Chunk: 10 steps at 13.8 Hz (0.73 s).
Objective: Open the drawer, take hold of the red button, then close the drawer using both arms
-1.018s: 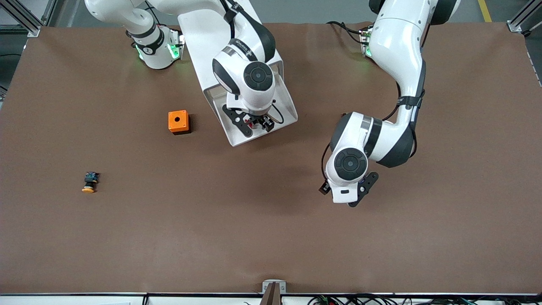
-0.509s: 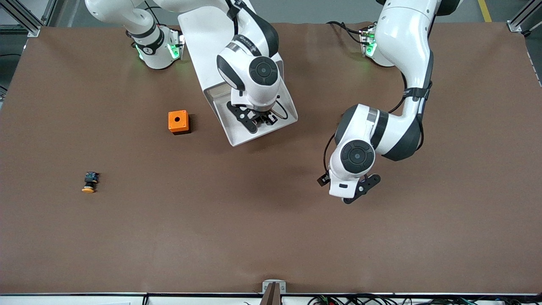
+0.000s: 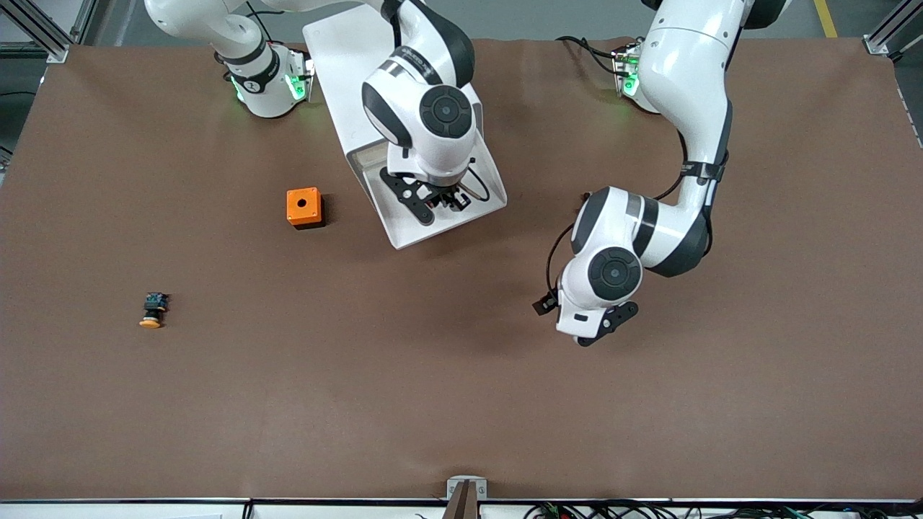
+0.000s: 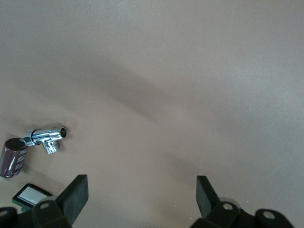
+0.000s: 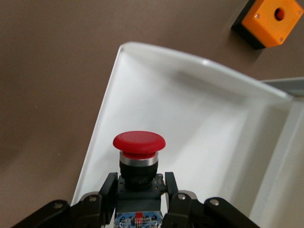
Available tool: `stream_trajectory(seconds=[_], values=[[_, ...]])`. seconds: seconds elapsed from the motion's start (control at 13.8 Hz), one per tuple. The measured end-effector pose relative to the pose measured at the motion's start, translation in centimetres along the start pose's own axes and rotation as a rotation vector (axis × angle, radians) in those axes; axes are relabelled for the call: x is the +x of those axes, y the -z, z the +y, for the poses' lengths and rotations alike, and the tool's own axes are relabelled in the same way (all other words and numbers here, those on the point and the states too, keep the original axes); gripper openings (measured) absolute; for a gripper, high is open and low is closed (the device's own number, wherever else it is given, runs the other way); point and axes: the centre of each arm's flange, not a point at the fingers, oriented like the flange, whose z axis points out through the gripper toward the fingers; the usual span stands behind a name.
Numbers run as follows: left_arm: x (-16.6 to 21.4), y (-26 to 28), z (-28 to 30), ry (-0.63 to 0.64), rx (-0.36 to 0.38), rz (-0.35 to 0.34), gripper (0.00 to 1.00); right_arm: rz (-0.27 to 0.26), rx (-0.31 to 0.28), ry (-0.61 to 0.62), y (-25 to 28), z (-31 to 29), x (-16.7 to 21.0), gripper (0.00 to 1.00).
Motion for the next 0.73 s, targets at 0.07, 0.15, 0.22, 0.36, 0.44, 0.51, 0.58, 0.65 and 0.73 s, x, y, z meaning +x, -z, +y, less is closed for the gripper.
stream_trajectory(seconds=[0.07,0.15,0.22,0.36,0.44,0.51,0.58,0.65,0.73], values=[[0.3,0.1,-0.2,-0.001,-0.005,-0.005,1.0,-0.008,-0.016,-0.001,2.0,0.4,2.5,0.44],[0.4,0.1,-0.2,0.0,-0.009,-0.008,1.0,-0.021,-0.033,0.014,3.7,1.0,5.5,0.44],[0.3,0.1,-0.1,0.001,-0.014,-0.012,1.0,-0.04,-0.046,0.041,5.1,1.8,8.8,0.44],[0.2,0.3,0.2,-0.015,-0.038,-0.01,1.0,-0.073,-0.038,0.125,6.8,3.4,16.0,0.44],[0.3,0.4,0.4,-0.025,-0.056,-0.007,1.0,-0.087,-0.029,0.179,7.3,4.4,19.6,0.44],[0.2,0.5,0.5,-0.03,-0.072,-0.01,1.0,-0.104,-0.022,0.241,7.4,5.6,23.4,0.44],[0.2,0.6,0.6,-0.027,-0.086,-0.017,1.0,-0.119,-0.009,0.301,7.3,7.0,27.3,0.44],[0.1,0.7,0.7,-0.024,-0.096,-0.023,1.0,-0.131,0.006,0.362,7.2,8.5,31.1,0.44],[0.0,0.7,0.8,-0.022,-0.103,-0.029,1.0,-0.142,0.025,0.427,6.9,10.2,34.9,0.44]])
